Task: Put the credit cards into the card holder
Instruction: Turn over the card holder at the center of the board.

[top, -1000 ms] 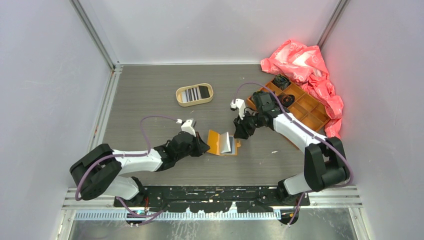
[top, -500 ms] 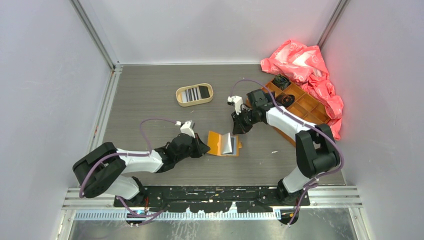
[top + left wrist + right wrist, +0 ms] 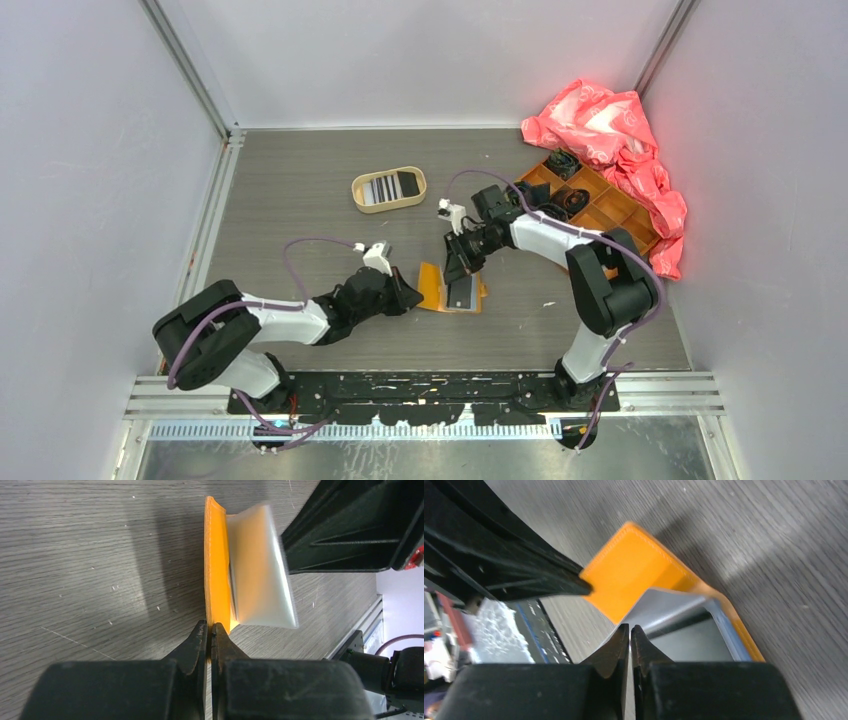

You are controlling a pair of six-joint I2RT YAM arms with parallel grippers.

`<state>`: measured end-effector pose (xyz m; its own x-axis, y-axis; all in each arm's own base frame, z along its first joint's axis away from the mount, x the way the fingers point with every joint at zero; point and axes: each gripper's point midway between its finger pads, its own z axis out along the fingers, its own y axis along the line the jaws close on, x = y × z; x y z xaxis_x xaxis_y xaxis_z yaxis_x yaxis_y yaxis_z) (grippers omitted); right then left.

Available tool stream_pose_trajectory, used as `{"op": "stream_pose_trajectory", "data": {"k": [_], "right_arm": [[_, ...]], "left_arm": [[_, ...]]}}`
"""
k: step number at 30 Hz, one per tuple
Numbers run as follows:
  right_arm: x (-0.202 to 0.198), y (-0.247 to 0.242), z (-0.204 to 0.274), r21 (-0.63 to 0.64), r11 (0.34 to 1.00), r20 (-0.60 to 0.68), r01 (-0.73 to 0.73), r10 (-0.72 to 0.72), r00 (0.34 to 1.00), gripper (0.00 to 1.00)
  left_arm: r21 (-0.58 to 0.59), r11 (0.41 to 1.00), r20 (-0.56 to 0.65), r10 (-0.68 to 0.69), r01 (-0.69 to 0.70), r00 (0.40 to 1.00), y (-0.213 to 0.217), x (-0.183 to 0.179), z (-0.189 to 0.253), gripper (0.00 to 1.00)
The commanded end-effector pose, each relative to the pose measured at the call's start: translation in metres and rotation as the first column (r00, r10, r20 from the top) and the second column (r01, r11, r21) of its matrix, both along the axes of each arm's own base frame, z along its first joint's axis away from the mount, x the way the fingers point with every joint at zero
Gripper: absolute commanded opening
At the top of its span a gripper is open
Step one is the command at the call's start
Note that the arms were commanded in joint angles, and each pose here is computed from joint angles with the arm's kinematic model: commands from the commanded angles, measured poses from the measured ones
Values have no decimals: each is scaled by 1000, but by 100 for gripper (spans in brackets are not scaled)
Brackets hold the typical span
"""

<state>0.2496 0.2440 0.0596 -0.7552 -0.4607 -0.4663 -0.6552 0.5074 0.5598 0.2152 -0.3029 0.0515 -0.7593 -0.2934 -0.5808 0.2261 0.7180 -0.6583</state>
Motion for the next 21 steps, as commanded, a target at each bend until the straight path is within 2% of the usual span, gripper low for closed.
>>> {"op": "stream_pose_trajectory", "data": {"k": [1, 2, 4, 6, 9, 12, 15, 17, 21], "right_arm": [[4, 35, 24, 157, 985, -119, 75, -57, 991, 13], [6, 34, 17, 131, 987, -130, 92, -75, 989, 13], [9, 32, 3, 80, 990, -155, 118, -105, 982, 14], [11, 31, -8, 35, 990, -172, 134, -126, 977, 15], [10, 32, -18, -23, 992, -158, 128, -130, 979, 16], [9, 32, -23, -49, 993, -144, 112, -118, 983, 16], [9, 33, -21, -52, 994, -138, 94, -101, 985, 16], [9, 33, -18, -49, 996, -132, 80, -85, 988, 17], [7, 32, -6, -36, 998, -106, 45, -49, 993, 17]], "left_arm": [[-86, 996, 52, -22, 26, 998, -13, 2, 21, 6], [-87, 996, 60, -18, 23, 998, -12, 3, 24, 10], [-71, 997, 75, -6, 11, 997, -6, 4, 30, 30], [-40, 999, 99, 6, -2, 995, 2, 5, 36, 41], [32, 999, 129, 19, -23, 991, 20, 4, 44, 49], [26, 1000, 169, -5, 0, 986, 25, 0, 65, 52], [-63, 991, 207, -101, 116, 973, 5, -12, 95, 50], [-104, 974, 201, -178, 202, 963, -13, -19, 102, 43], [-115, 947, 151, -281, 299, 948, -45, -20, 94, 18]]}}
